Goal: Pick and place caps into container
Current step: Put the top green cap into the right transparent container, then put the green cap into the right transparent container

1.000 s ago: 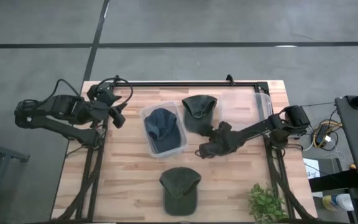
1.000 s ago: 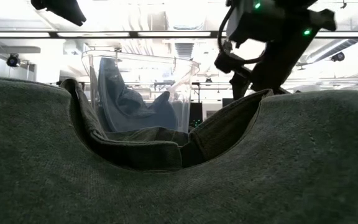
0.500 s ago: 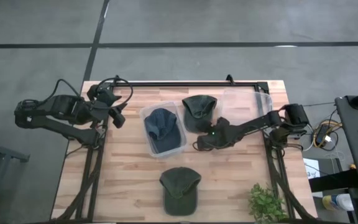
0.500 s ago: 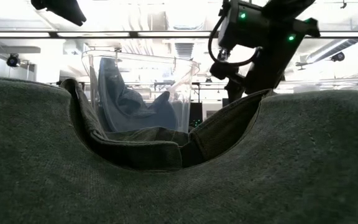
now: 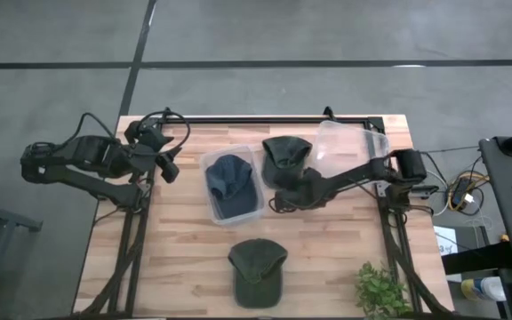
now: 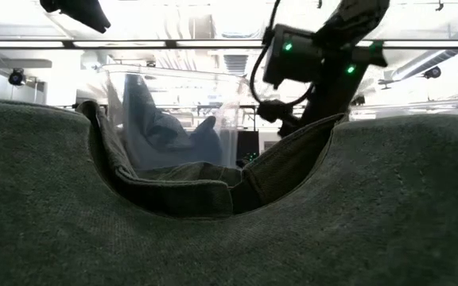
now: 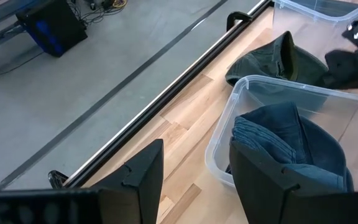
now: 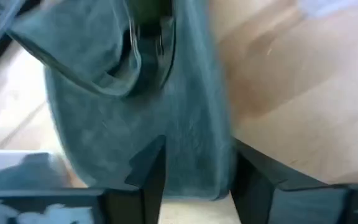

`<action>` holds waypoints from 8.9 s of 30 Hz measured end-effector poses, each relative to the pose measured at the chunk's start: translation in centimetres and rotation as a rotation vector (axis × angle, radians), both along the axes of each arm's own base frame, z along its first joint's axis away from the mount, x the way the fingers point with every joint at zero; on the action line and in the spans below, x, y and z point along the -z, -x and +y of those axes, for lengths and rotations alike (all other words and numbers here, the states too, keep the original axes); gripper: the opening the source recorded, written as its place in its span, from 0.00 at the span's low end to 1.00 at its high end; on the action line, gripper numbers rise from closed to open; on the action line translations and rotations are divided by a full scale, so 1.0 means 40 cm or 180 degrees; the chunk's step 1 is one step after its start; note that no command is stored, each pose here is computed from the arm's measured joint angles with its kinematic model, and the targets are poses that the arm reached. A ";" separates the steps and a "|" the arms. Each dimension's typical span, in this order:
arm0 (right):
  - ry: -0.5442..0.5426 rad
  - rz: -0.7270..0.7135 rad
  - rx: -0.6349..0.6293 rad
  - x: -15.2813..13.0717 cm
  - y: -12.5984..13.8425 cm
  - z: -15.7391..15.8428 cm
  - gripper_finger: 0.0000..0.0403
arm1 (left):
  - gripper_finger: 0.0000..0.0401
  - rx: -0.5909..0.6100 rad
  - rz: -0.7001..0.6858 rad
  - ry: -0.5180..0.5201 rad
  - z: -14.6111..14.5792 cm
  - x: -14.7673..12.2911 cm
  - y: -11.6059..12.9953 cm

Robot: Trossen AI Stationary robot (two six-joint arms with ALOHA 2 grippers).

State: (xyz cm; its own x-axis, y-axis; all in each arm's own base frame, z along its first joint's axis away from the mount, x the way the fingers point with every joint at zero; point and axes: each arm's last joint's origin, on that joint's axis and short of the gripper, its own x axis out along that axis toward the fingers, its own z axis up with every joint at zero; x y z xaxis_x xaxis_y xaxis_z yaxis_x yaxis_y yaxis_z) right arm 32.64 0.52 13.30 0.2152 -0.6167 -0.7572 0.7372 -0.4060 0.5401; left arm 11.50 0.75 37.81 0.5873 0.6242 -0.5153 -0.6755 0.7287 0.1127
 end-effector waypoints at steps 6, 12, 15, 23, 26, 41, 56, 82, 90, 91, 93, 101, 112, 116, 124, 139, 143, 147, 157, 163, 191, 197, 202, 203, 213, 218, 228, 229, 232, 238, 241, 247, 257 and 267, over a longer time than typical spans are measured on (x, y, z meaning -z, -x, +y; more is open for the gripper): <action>0.0026 0.0161 -0.0050 0.019 -0.039 0.012 0.15 | 0.44 0.0022 0.0020 -0.0024 0.000 0.000 0.001; 0.0228 0.0352 -0.0080 -0.026 -0.044 0.019 0.03 | 0.44 0.0031 0.0028 -0.0037 0.001 -0.001 0.004; 0.0337 0.0272 -0.0147 -0.067 -0.047 0.018 0.03 | 0.44 0.0046 0.0045 -0.0053 0.001 -0.001 0.005; 0.1034 -0.0010 -0.0298 -0.230 -0.053 0.040 0.03 | 0.44 0.0048 0.0047 -0.0055 0.001 -0.001 0.005; 0.1319 0.0083 -0.0380 -0.309 -0.050 0.039 0.02 | 0.44 0.0059 0.0058 -0.0067 0.001 -0.001 0.005; 0.1620 0.0514 -0.1457 -0.720 0.131 0.018 0.02 | 0.44 0.0119 0.0022 0.0065 -0.002 0.000 0.004; 0.1464 -0.0411 -0.2419 -0.910 0.534 -0.019 0.02 | 0.44 0.0020 -0.0137 0.0221 -0.003 -0.001 -0.001; 0.1337 0.0294 -0.3119 -0.857 0.703 -0.035 0.03 | 0.44 -0.0009 -0.0633 0.0482 -0.015 -0.008 -0.100; 0.1396 0.1136 -0.3546 -0.780 0.640 -0.029 0.03 | 0.44 0.0199 -0.0562 0.0553 -0.023 0.000 -0.136; 0.1388 0.1233 -0.3524 -0.768 0.634 -0.030 0.03 | 0.44 0.0218 -0.0549 0.0571 -0.024 0.001 -0.138; 0.1388 0.1415 -0.3426 -0.745 0.625 -0.034 0.03 | 0.44 0.0258 -0.0522 0.0607 -0.025 0.004 -0.143; 0.1354 0.2232 -0.3596 -0.674 0.599 -0.052 0.03 | 0.44 0.0343 -0.0503 0.0721 -0.029 0.007 -0.148; 0.1380 0.3126 -0.3937 -0.649 0.603 -0.085 0.03 | 0.44 0.0323 -0.0530 0.0744 -0.028 0.006 -0.148; 0.1309 0.3085 -0.3976 -0.651 0.624 -0.093 0.03 | 0.44 0.0314 -0.0543 0.0754 -0.028 0.006 -0.148; 0.1168 0.2769 -0.3947 -0.645 0.679 -0.093 0.03 | 0.44 0.0290 -0.0588 0.0787 -0.029 0.005 -0.149; 0.0713 0.2908 -0.4260 -0.555 0.658 -0.102 0.03 | 0.44 0.0296 -0.0659 0.0791 -0.029 0.001 -0.153; 0.0591 0.2779 -0.4414 -0.537 0.655 -0.099 0.03 | 0.44 0.0298 -0.0669 0.0792 -0.029 0.000 -0.154; 0.0427 0.2766 -0.4386 -0.512 0.648 -0.101 0.03 | 0.44 0.0299 -0.0668 0.0791 -0.029 0.000 -0.154; 0.0259 0.2641 -0.4159 -0.496 0.645 -0.101 0.03 | 0.44 0.0299 -0.0665 0.0790 -0.029 0.001 -0.154; 0.0332 0.2397 -0.4112 -0.524 0.646 -0.098 0.03 | 0.44 0.0299 -0.0664 0.0788 -0.029 0.001 -0.154; 0.0214 0.1805 -0.3805 -0.560 0.646 -0.091 0.31 | 0.44 0.0326 -0.0635 0.0753 -0.029 0.001 -0.154; 0.0868 0.0412 -0.4003 -0.664 0.623 -0.081 0.28 | 0.44 0.0362 -0.0598 0.0707 -0.029 0.001 -0.154; 0.1669 -0.0617 -0.4533 -0.735 0.579 -0.071 0.26 | 0.44 0.0383 -0.0577 0.0683 -0.029 0.001 -0.154; 0.1804 -0.0684 -0.4612 -0.741 0.571 -0.069 0.26 | 0.44 0.0384 -0.0577 0.0684 -0.029 0.001 -0.154; 0.2023 -0.0736 -0.5240 -0.724 0.492 -0.042 0.24 | 0.44 0.0999 -0.0617 0.1034 -0.054 -0.016 -0.158; 0.2273 -0.0612 -0.5488 -0.722 0.473 -0.035 0.24 | 0.44 0.1130 -0.0828 0.1132 -0.079 -0.038 -0.174; 0.2556 -0.0449 -0.5755 -0.701 0.490 -0.024 0.22 | 0.44 0.1320 -0.0679 0.1678 -0.221 -0.062 -0.289; 0.2534 -0.0434 -0.5813 -0.689 0.490 -0.020 0.22 | 0.44 0.1303 -0.0622 0.1745 -0.238 -0.062 -0.296; 0.2397 -0.0402 -0.5967 -0.639 0.494 -0.008 0.21 | 0.44 0.1140 -0.0471 0.1867 -0.296 -0.055 -0.309; 0.2417 -0.0674 -0.5954 -0.552 0.526 0.008 0.20 | 0.44 0.0823 -0.0377 0.2371 -0.439 -0.009 -0.330; 0.2534 -0.0903 -0.5859 -0.527 0.541 0.012 0.19 | 0.44 0.0610 -0.0293 0.2638 -0.518 0.037 -0.340; 0.2508 -0.1083 -0.5855 -0.498 0.573 0.015 0.20 | 0.44 0.0093 -0.0179 0.3030 -0.634 0.137 -0.354; 0.2775 -0.1234 -0.5814 -0.515 0.609 0.015 0.19 | 0.44 -0.0534 -0.0263 0.3362 -0.698 0.258 -0.422; 0.2968 -0.1336 -0.5852 -0.522 0.638 0.016 0.21 | 0.44 -0.0922 -0.0283 0.3516 -0.653 0.289 -0.482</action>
State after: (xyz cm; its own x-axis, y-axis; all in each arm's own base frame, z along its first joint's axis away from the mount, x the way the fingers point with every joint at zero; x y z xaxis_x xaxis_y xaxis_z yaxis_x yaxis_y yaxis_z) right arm 7.13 1.17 34.17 0.9088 0.3769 -0.1787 -0.3129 0.8993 0.3054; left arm 30.79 -25.37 26.24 0.5571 -0.0258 -0.8300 -0.8077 0.2155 -0.5488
